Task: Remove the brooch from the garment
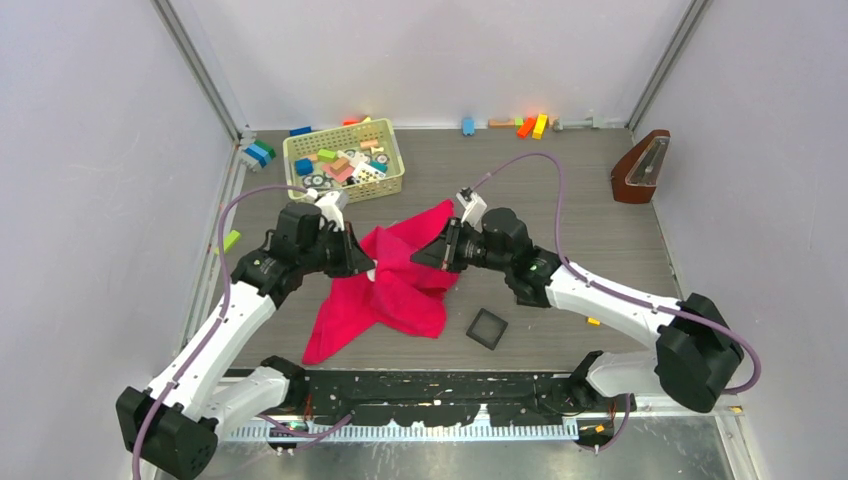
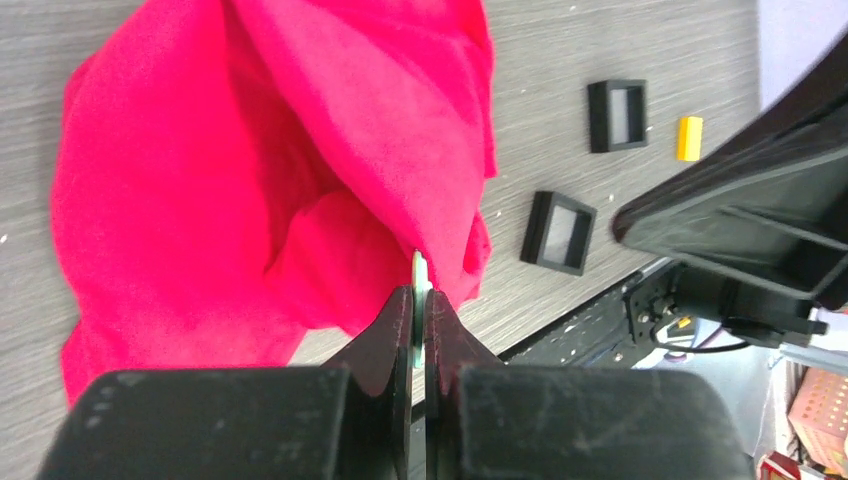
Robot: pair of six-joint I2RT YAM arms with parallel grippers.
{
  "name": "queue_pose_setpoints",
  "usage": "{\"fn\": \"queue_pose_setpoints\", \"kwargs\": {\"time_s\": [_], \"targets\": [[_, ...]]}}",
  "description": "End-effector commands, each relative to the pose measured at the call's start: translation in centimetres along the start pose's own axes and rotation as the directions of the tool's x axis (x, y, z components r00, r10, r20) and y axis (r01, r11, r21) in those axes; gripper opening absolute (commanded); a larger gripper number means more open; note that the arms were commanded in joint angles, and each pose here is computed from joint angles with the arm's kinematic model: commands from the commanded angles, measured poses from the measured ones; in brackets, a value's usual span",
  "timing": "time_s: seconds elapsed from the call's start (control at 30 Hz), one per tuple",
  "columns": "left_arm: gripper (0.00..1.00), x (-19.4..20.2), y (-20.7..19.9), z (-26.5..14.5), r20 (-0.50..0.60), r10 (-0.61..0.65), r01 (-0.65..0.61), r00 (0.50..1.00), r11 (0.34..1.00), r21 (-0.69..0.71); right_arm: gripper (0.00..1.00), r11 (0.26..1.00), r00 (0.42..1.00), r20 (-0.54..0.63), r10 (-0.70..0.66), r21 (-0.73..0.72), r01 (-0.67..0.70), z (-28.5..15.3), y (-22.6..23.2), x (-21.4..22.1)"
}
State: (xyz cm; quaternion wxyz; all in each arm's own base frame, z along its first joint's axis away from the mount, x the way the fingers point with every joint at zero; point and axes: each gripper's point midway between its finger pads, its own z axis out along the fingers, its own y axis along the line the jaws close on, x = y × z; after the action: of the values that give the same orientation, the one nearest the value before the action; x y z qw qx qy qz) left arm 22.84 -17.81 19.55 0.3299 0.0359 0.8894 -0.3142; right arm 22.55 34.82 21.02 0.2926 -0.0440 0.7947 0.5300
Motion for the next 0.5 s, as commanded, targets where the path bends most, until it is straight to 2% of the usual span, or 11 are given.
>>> {"fn": "queue_pose_setpoints", "kwargs": {"time_s": [0.0, 0.07, 0.1, 0.13, 0.17, 0.2, 0.27, 0.33, 0.47], "targets": [[0.00, 0.5, 0.8, -1.0, -0.077, 0.084, -0.089, 0.993, 0.994, -0.061, 0.01, 0.994, 0.988, 0.116, -0.105, 0.034, 0.102, -1.6, 1.4, -3.4], [0.00, 1.8, 1.2, -1.4, -0.163, 0.084, -0.098, 0.983, 0.992, -0.078, 0.01, 0.990, 0.981, 0.144, -0.130, 0.075, 0.120, -2.2, 1.2, -4.2], [0.00, 2.0, 1.4, -1.7, -0.177, 0.082, -0.099, 0.981, 0.991, -0.089, 0.07, 0.988, 0.980, 0.138, -0.140, 0.081, 0.130, -2.4, 1.3, -4.3], [0.00, 2.0, 1.4, -1.8, -0.176, 0.084, -0.102, 0.981, 0.990, -0.094, 0.29, 0.985, 0.981, 0.113, -0.160, 0.080, 0.152, -2.5, 1.2, -3.9], [0.00, 1.7, 1.4, -1.9, -0.159, 0.089, -0.105, 0.983, 0.990, -0.093, 0.40, 0.984, 0.981, 0.099, -0.168, 0.072, 0.161, -2.5, 1.4, -3.7], [0.00, 1.5, 1.3, -2.0, -0.144, 0.093, -0.107, 0.985, 0.990, -0.093, 0.58, 0.984, 0.983, 0.049, -0.175, 0.046, 0.173, -2.2, 1.4, -2.7], [0.00, 1.2, 1.1, -2.2, -0.140, 0.097, -0.111, 0.985, 0.990, -0.092, 0.73, 0.983, 0.983, -0.031, -0.183, 0.029, 0.183, -1.4, 0.6, -0.8], [0.00, 1.1, 1.1, -2.2, -0.155, 0.102, -0.118, 0.983, 0.988, -0.097, 0.78, 0.971, 0.968, -0.108, -0.229, 0.041, 0.234, -0.5, -0.5, 1.5], [0.00, 1.0, 0.6, -1.6, -0.175, 0.097, -0.111, 0.980, 0.991, -0.070, 0.79, 0.930, 0.917, -0.194, -0.349, 0.048, 0.364, 1.0, -1.5, 5.3]]}}
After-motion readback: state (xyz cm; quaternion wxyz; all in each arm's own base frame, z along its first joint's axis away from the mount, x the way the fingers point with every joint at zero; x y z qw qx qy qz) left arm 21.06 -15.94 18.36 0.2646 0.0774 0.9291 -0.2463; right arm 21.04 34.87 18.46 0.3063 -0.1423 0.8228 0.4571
